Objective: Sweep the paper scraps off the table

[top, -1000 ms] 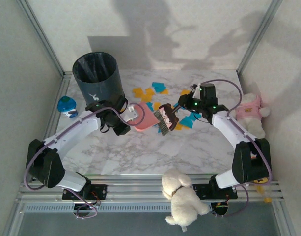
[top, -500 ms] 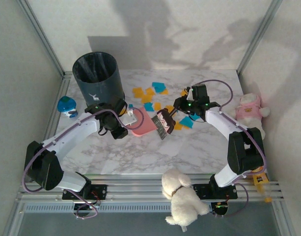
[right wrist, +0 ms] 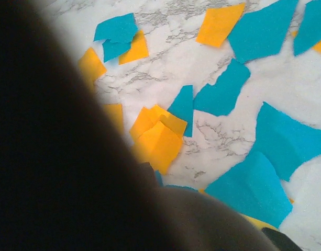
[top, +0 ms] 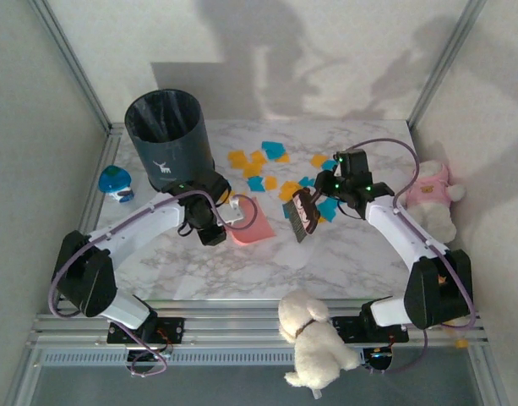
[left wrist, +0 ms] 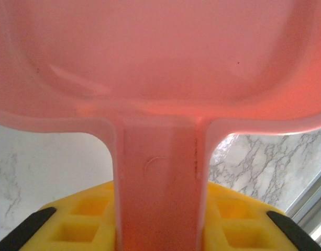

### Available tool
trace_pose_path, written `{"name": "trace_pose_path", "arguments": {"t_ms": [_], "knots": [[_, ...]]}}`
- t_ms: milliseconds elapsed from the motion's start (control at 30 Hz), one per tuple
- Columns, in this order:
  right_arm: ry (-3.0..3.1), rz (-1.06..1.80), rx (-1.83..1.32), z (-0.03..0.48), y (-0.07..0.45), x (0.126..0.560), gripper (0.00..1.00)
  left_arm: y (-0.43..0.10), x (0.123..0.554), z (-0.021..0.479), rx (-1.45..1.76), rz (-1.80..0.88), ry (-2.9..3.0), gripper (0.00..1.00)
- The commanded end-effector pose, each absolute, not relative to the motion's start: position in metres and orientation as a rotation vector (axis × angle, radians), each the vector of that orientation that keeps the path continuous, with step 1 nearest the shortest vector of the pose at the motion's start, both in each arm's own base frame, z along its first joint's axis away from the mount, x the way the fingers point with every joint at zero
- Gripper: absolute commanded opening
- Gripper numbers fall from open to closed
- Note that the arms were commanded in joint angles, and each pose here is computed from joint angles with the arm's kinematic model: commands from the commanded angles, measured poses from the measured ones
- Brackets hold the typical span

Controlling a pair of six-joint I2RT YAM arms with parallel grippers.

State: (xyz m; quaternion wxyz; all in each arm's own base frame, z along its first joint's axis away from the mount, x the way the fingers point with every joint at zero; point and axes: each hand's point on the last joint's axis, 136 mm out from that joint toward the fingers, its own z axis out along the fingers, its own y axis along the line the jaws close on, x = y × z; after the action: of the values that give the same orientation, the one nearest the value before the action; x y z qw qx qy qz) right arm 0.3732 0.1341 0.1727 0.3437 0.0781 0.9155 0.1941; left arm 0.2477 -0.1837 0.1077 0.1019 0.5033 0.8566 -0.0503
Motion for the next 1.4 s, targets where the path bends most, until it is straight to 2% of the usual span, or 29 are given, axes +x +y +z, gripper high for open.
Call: {"name": "trace_pose_path", "arguments": {"t_ms": [0, 233, 467, 600, 1367], "knots": [[2.343, 0.494, 0.160, 0.186, 0.132, 0.364, 0.00, -0.189, 0.244, 0.100, 1.560, -0.139, 2.535, 0.00], [2.202, 0.580, 0.089, 0.233, 0.138, 0.355, 0.00, -0.204, 0.248, 0.090, 1.616, -0.178, 2.541, 0.00], [2.161, 0.330, 0.126, 0.245, 0.101, 0.351, 0.00, -0.222, 0.256, 0.089, 1.650, -0.225, 2.560, 0.00], [2.163, 0.210, 0.111, 0.245, 0.088, 0.355, 0.00, -0.226, 0.260, 0.084, 1.656, -0.225, 2.608, 0.00], [2.131, -0.045, 0.042, 0.228, 0.086, 0.367, 0.00, -0.237, 0.273, 0.073, 1.664, -0.220, 2.714, 0.00]]}}
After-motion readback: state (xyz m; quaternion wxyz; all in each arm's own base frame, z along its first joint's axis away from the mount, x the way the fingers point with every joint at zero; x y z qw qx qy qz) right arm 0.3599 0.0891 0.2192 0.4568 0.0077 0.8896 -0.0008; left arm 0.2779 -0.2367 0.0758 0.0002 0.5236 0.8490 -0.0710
